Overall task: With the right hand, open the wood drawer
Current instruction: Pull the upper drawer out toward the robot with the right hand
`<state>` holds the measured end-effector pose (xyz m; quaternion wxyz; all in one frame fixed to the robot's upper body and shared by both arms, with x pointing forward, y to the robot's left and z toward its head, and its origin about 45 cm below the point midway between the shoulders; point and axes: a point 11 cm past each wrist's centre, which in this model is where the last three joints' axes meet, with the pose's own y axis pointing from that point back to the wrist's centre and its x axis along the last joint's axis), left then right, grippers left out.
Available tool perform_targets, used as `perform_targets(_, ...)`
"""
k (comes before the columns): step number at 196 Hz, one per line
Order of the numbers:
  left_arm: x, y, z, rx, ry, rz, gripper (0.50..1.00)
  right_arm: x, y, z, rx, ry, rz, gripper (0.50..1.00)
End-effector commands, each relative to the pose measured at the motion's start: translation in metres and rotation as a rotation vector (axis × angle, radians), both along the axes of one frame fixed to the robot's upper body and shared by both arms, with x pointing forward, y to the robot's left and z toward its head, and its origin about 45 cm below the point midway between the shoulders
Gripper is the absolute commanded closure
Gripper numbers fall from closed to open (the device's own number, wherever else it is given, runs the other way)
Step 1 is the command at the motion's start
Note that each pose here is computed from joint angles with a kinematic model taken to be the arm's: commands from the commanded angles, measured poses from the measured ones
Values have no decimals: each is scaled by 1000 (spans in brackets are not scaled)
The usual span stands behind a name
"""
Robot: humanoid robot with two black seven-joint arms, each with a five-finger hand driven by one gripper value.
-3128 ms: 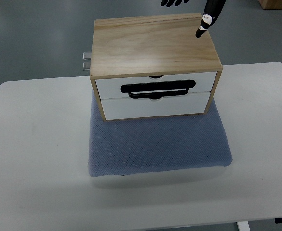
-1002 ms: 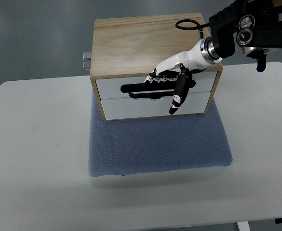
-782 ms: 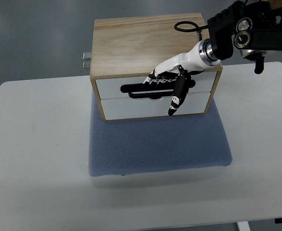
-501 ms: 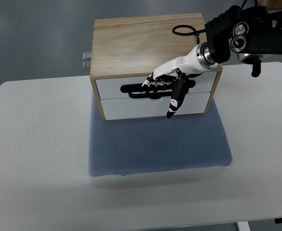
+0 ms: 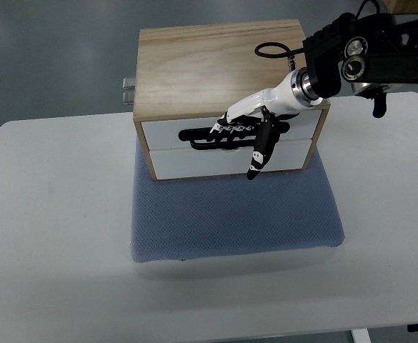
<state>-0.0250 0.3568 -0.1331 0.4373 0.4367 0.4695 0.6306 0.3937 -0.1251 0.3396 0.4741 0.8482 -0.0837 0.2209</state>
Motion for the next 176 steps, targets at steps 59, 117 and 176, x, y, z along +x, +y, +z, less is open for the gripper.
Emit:
perform_targets(59,0,0,0,0,0,0,500,-8,-1,-1,2,71,24,558)
perform_targets(117,-1,0,0,0,1,0,500,-19,-2,0,-7,133,65,558)
perform_targets(176,0,0,0,0,0,0,500,-26,-1,6,-9,154,96,558)
